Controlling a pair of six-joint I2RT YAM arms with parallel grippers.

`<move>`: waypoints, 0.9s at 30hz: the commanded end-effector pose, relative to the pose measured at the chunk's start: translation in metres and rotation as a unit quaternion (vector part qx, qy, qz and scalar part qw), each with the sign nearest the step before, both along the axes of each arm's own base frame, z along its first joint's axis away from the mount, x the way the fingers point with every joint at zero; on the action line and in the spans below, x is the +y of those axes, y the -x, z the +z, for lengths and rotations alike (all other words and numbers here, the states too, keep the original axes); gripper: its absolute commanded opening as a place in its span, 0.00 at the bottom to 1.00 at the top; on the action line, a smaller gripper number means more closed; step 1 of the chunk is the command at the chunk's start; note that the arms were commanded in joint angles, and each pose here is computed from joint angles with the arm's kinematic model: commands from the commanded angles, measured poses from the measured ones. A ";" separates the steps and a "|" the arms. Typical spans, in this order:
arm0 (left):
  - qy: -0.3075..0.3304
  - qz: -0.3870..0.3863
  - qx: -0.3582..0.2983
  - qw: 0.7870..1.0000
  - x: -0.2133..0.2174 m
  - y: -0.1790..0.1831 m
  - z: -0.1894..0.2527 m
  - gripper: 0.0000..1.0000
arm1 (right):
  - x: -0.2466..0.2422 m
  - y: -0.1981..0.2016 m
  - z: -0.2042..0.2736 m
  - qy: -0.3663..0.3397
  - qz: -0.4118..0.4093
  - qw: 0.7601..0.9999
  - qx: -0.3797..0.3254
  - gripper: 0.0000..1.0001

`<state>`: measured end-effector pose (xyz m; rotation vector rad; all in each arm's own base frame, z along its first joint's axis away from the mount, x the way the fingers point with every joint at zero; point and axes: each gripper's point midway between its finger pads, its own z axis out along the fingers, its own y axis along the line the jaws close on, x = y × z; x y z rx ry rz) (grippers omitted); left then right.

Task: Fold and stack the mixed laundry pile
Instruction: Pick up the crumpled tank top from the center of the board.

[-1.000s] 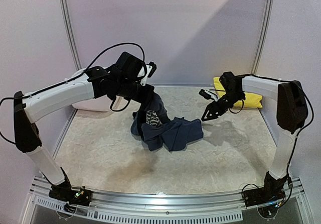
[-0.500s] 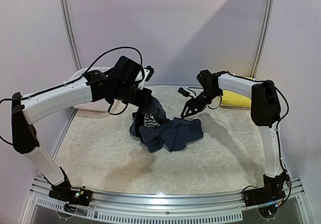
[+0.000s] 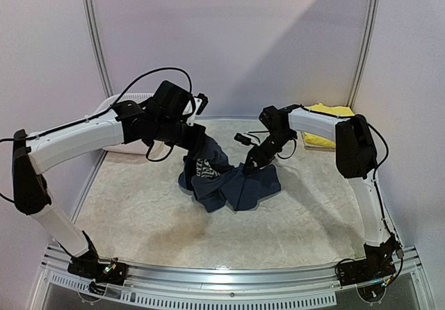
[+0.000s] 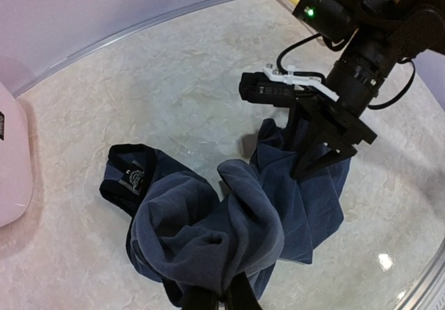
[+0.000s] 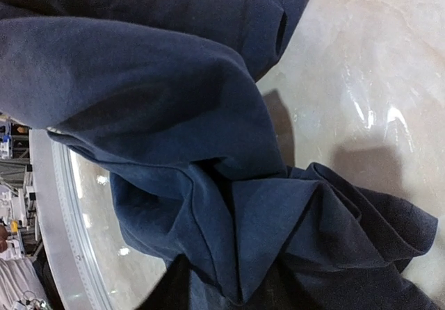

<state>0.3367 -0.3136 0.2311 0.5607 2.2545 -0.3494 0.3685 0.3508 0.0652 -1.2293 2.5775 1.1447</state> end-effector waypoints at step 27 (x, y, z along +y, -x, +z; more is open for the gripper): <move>0.027 0.044 -0.174 0.983 0.064 0.003 0.180 0.00 | -0.137 0.037 0.234 -0.021 -0.063 0.919 -0.389 0.00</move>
